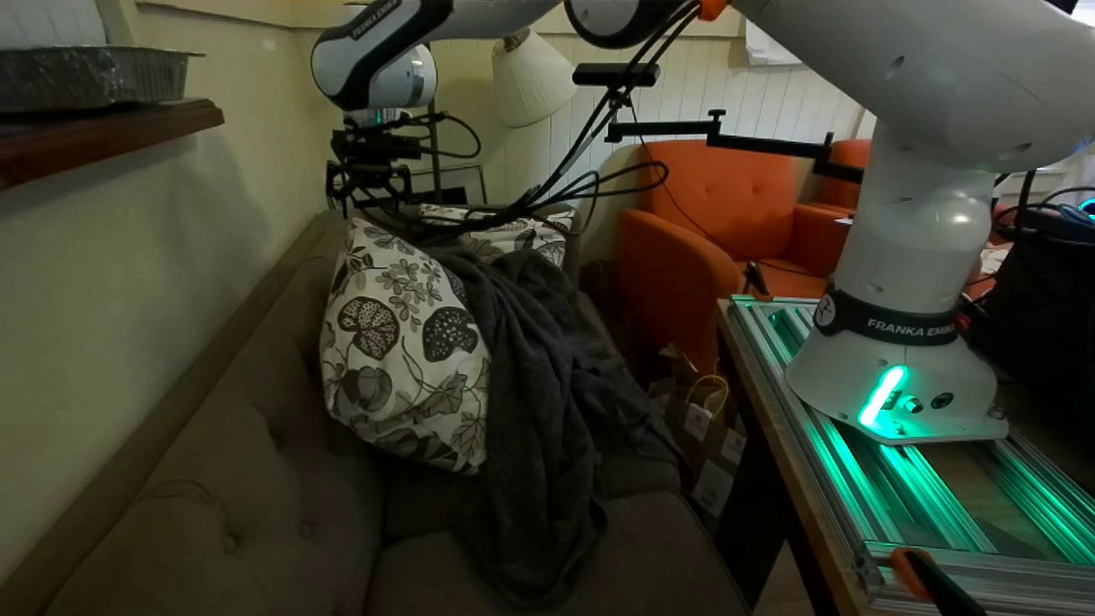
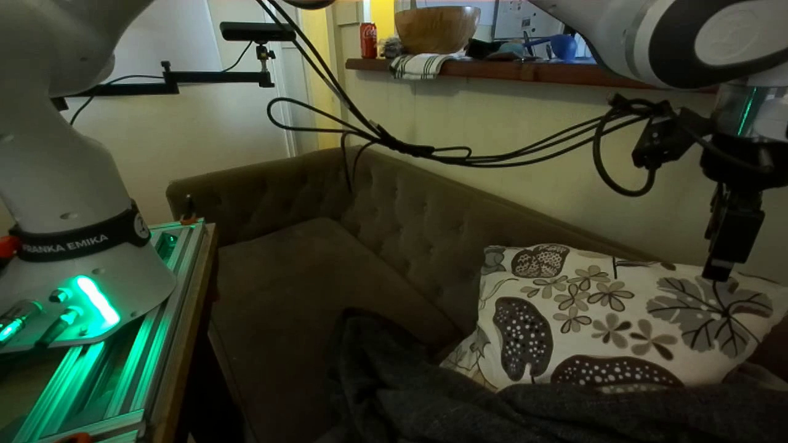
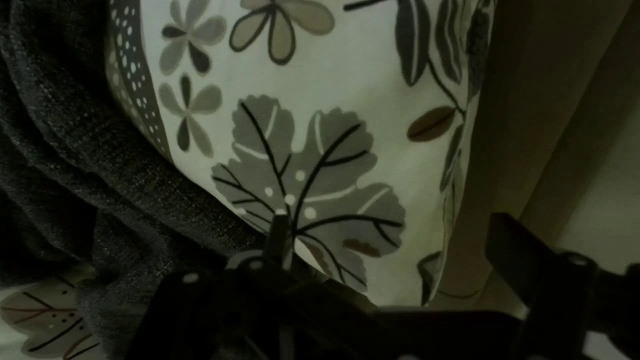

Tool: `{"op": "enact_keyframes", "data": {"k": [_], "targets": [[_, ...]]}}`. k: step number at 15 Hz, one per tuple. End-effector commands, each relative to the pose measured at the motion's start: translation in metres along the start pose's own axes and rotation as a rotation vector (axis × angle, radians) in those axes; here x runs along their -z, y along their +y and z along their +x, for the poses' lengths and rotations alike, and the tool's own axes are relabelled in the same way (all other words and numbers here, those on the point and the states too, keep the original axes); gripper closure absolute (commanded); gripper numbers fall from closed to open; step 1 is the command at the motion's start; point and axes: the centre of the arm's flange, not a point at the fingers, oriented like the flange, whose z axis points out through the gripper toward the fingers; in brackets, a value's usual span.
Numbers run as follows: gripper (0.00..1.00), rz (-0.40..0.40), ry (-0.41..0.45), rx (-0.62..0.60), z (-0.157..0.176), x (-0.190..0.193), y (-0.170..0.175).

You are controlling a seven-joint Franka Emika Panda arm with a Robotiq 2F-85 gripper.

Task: Push the pillow on the left to the left.

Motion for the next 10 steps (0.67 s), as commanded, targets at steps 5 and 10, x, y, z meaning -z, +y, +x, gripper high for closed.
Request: {"op": "enact_keyframes", "data": {"k": [5,10], "targets": [[0.00,-0.011,0.002,-0.004,0.002,-0.025,0.002],[0.00,-0.029,0.024,-0.017,0.008,-0.039,-0.005]]}}
